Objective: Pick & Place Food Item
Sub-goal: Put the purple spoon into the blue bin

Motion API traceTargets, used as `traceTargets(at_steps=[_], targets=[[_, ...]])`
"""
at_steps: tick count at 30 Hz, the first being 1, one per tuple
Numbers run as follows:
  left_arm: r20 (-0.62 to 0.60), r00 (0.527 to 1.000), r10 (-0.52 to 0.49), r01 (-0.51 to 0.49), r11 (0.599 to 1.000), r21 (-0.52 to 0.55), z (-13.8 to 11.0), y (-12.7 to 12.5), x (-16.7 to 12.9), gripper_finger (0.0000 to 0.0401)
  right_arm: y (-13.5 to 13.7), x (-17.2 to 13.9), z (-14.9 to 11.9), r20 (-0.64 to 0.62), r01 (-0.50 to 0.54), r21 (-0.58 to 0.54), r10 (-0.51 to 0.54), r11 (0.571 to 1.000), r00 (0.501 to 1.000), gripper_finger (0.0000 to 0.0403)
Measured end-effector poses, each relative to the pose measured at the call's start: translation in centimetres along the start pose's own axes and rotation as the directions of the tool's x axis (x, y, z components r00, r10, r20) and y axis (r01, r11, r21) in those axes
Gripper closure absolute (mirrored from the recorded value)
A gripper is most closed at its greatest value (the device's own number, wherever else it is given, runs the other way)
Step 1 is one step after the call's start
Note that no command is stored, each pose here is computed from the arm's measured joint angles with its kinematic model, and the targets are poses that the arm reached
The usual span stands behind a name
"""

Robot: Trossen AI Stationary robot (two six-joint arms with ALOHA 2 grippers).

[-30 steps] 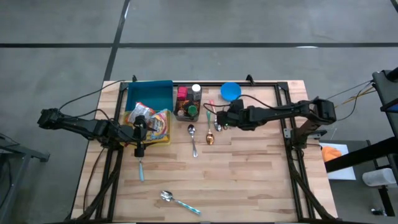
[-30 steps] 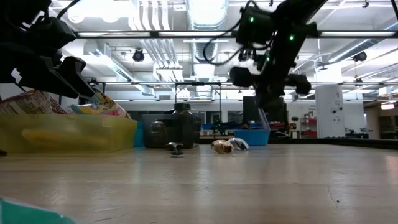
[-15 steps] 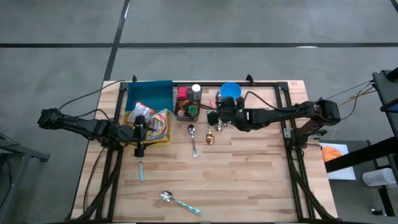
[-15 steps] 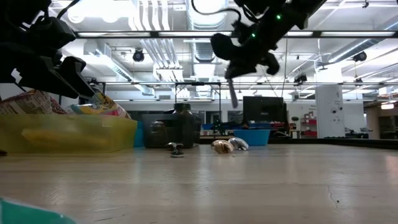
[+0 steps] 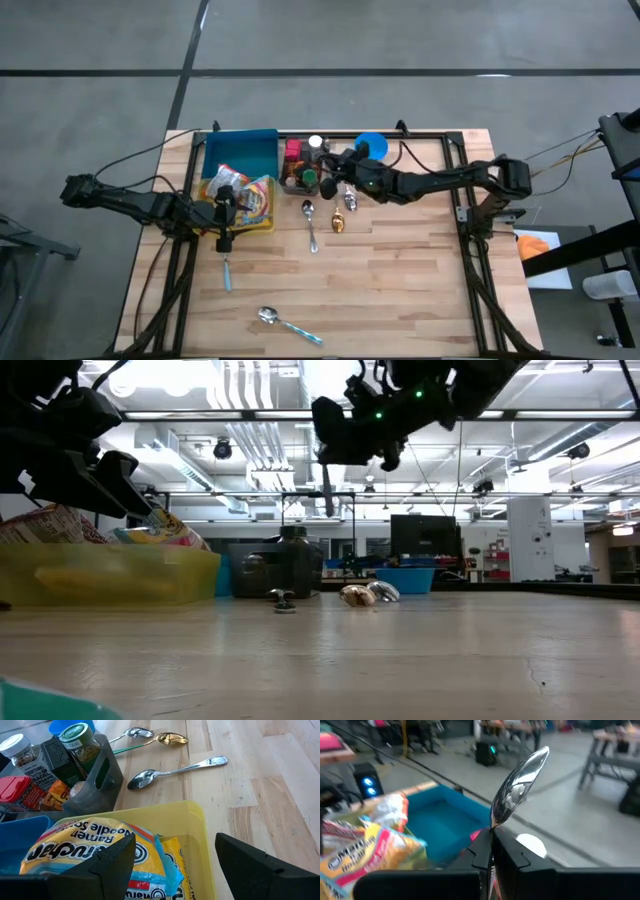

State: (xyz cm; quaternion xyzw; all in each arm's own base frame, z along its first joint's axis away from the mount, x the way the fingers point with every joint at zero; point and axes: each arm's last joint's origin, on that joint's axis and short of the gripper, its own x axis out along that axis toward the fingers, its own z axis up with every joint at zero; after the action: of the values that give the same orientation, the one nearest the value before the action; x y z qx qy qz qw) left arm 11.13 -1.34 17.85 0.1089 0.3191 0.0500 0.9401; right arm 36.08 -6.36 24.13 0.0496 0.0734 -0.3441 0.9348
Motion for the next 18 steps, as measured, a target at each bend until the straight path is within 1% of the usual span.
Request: traceTargets(at_steps=[3, 7, 10, 15, 18], targets=[[0.000, 1.000, 0.000, 0.000, 1.000, 0.000, 0.0, 0.0, 0.0, 0.0130, -0.1, 0.9, 0.2, 0.076, -0.057, -0.020, 0.059, 0.998, 0.995, 0.0394], [0.000, 1.000, 0.000, 0.000, 1.000, 0.000, 0.0, 0.0, 0.0, 0.0130, -0.4, 1.9, 0.3, 0.156, -0.120, -0.015, 0.121, 0.993, 0.980, 0.0394], [0.001, 1.000, 0.000, 0.000, 1.000, 0.000, 0.0, 0.0, 0.0, 0.0130, -0.8, 2.8, -0.1, 0.172, -0.154, -0.016, 0.155, 0.988, 0.973, 0.0395], [0.000, 1.000, 0.000, 0.000, 1.000, 0.000, 0.0, 0.0, 0.0, 0.0130, -0.7, 4.3, -0.3, 0.197, -0.158, -0.018, 0.158, 0.987, 0.968, 0.0395], [0.000, 1.000, 0.000, 0.000, 1.000, 0.001, 0.0, 0.0, 0.0, 0.0130, -0.2, 5.5, -0.2, 0.203, -0.154, -0.044, 0.159, 0.987, 0.966, 0.0395]])
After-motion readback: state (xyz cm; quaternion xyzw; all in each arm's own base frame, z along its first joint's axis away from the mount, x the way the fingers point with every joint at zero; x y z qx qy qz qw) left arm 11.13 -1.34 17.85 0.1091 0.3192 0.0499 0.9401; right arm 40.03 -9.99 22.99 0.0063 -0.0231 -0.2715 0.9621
